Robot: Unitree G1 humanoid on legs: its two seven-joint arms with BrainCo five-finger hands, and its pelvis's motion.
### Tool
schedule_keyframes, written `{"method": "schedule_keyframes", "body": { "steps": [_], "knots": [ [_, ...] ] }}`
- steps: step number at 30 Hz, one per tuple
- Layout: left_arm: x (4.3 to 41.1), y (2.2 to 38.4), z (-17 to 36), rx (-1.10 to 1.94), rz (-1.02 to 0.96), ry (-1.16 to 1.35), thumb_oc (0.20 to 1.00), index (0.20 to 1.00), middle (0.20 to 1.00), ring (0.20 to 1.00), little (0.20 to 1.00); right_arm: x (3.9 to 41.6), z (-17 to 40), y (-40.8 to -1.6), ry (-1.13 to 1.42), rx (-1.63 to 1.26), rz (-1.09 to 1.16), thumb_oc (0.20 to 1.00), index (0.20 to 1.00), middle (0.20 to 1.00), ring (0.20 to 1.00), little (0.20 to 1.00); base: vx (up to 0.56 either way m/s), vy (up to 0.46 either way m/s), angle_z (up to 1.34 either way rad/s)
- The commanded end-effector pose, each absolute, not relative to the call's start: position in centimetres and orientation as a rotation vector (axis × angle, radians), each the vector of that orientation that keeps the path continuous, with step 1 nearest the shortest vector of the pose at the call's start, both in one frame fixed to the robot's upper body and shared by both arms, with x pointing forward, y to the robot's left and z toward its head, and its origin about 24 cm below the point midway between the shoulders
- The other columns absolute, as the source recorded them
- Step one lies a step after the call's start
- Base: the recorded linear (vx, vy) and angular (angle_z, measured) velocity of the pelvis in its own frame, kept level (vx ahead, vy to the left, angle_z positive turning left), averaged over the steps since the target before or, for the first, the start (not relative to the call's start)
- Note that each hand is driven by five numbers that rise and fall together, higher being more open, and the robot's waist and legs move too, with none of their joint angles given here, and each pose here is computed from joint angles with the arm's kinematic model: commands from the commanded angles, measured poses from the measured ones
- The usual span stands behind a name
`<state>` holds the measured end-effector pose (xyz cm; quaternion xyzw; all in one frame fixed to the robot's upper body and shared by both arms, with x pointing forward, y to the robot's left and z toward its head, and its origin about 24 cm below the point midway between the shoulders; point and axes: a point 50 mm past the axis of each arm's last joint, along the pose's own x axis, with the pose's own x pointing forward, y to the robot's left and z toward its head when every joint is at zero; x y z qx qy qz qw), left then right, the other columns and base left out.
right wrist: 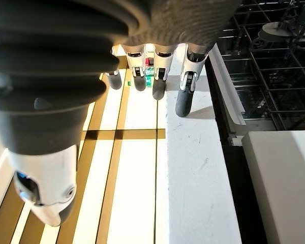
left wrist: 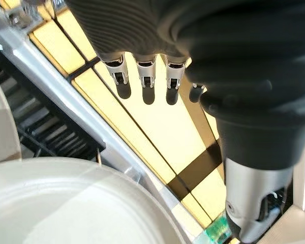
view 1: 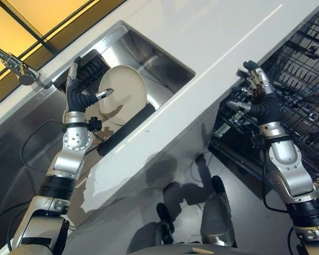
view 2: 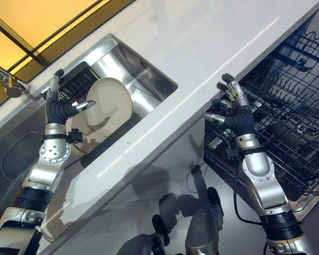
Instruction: Pick up plates and place into dishwasher.
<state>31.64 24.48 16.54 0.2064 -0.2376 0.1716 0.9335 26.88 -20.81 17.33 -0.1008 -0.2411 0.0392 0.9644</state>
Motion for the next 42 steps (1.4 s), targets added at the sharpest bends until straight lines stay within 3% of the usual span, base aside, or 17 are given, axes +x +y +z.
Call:
{"method": "schedule_keyframes", "body": {
  "steps": [1, 10, 18, 28, 42],
  "knots": [
    [31.0, 26.8, 18.8, 0.487, 0.419, -0.548, 1.000, 1.000, 1.000, 1.000, 1.000, 26.2, 15.4, -20.8, -0.431, -0.159, 0.092, 1.000, 1.000, 1.000, 1.000, 1.000, -0.04, -0.208, -0.04],
    [32.4, 28.2, 14.4, 0.424, 0.382, -0.297, 1.000, 1.000, 1.000, 1.000, 1.000, 26.2, 15.1, -20.8, -0.425, -0.166, 0.114, 1.000, 1.000, 1.000, 1.000, 1.000, -0.04, -0.207, 0.07],
    [31.1, 30.6, 12.0, 0.418, 0.407, -0.189, 1.000, 1.000, 1.000, 1.000, 1.000, 26.2, 14.0, -20.7, -0.376, -0.158, 0.115, 1.000, 1.000, 1.000, 1.000, 1.000, 0.13, -0.021, -0.17],
    [33.7, 30.5, 18.5, 0.413, 0.483, -0.383, 1.000, 1.000, 1.000, 1.000, 1.000, 28.3, 18.6, -20.7, -0.523, -0.162, 0.092, 1.000, 1.000, 1.000, 1.000, 1.000, -0.12, 0.146, -0.31],
    [34.2, 30.4, 20.6, 0.421, 0.535, -0.419, 1.000, 1.000, 1.000, 1.000, 1.000, 28.6, 19.1, -19.5, -0.545, -0.181, 0.093, 1.000, 1.000, 1.000, 1.000, 1.000, 0.04, 0.094, -0.05]
  ]
}}
